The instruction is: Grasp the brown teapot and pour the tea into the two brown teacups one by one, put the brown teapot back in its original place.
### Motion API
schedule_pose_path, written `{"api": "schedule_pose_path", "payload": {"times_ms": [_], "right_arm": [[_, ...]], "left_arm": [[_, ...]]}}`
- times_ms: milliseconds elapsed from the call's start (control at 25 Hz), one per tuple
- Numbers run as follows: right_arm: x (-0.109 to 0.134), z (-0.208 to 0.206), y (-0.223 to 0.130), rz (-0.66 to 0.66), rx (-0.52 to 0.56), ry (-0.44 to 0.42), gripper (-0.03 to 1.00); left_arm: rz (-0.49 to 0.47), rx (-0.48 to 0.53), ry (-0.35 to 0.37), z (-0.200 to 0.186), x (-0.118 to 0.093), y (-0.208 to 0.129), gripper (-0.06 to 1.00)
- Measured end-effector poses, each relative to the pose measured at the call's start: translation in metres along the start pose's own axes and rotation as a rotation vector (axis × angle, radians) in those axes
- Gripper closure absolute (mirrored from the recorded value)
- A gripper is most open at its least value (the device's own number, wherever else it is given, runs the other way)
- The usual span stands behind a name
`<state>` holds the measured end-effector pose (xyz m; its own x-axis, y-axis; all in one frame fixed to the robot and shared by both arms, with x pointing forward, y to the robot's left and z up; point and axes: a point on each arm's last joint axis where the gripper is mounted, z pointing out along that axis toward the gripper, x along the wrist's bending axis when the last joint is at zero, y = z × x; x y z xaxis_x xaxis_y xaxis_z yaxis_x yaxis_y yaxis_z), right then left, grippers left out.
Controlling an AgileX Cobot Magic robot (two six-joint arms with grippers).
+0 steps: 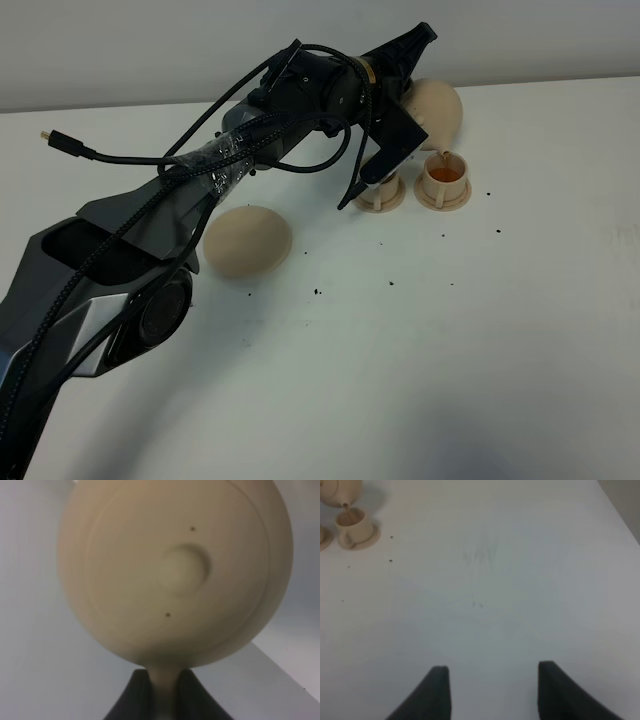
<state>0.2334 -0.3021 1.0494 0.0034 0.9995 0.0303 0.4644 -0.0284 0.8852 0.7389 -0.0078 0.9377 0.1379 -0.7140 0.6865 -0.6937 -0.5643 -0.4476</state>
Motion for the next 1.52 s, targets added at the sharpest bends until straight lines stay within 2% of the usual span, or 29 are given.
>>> {"api": "schedule_pose_path", "payload": {"times_ms": [1200, 1520], "right_arm": [[0.0000, 0.0000, 0.0000, 0.000, 0.000, 0.000, 0.54], [0.0000, 0.0000, 0.0000, 0.000, 0.000, 0.000, 0.54]], "left_arm": [[0.000, 0.000, 0.000, 0.0000, 0.0000, 0.0000, 0.79], [0.002, -0.001, 0.008, -0.0078, 0.0086, -0.0017, 0.79]]}}
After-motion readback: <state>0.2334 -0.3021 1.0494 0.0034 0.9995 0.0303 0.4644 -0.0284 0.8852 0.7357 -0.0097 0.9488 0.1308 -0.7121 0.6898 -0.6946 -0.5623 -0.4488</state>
